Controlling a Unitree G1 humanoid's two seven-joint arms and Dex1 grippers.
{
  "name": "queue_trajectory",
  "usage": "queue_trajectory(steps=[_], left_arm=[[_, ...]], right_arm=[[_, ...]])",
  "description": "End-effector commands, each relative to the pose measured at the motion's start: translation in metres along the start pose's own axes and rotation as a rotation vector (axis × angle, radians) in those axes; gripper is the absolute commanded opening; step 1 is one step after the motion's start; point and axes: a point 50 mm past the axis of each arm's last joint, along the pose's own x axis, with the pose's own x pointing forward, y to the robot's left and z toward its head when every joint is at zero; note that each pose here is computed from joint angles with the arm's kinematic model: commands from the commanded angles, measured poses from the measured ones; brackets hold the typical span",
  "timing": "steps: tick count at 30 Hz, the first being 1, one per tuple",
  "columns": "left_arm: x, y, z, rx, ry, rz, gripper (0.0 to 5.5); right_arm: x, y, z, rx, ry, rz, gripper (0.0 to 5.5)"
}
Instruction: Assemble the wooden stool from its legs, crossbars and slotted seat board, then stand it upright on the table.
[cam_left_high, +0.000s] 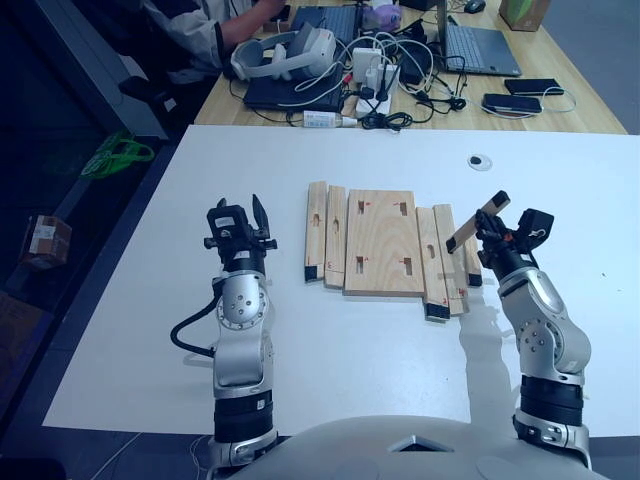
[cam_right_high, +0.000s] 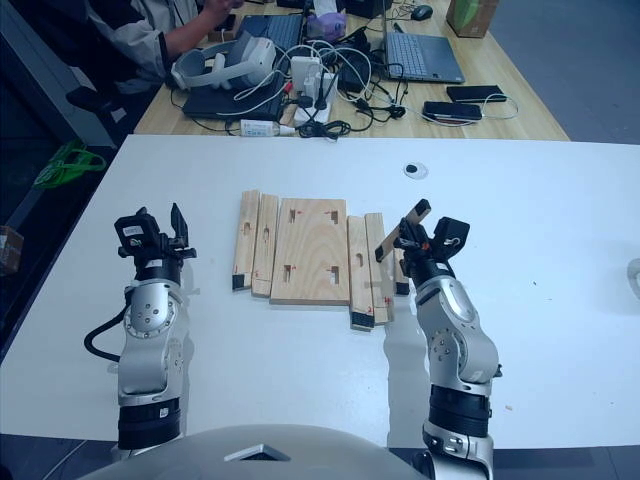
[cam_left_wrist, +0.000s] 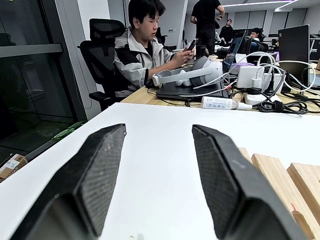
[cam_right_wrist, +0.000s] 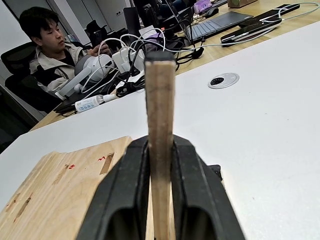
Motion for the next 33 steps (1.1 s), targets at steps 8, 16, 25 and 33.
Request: queue_trajectory(steps=[8,16,25,33], left_arm=[[0.001,-0.001,0.002,0.010,-0.004,0.005,2.46],[0.001,0.001,0.004,0.030,-0.012,0.000,2.46],[0.003,0.000,0.004,0.030,-0.018,-0.004,2.46],[0.003,-0.001,0.004,0.031,-0.021,-0.004,2.46]], right_arm=[[-0.003,0.001,-0.012,-0.175,-0.003,0.056,0.40],[-0.028,-0.021,-0.044,-0.334,0.056,0.091,0.40],[-0.014,-0.011,-0.038,-0.350,0.056,0.155,0.40],[-0.004,-0.006,-0.023,-0.353,0.055,0.185,0.40]])
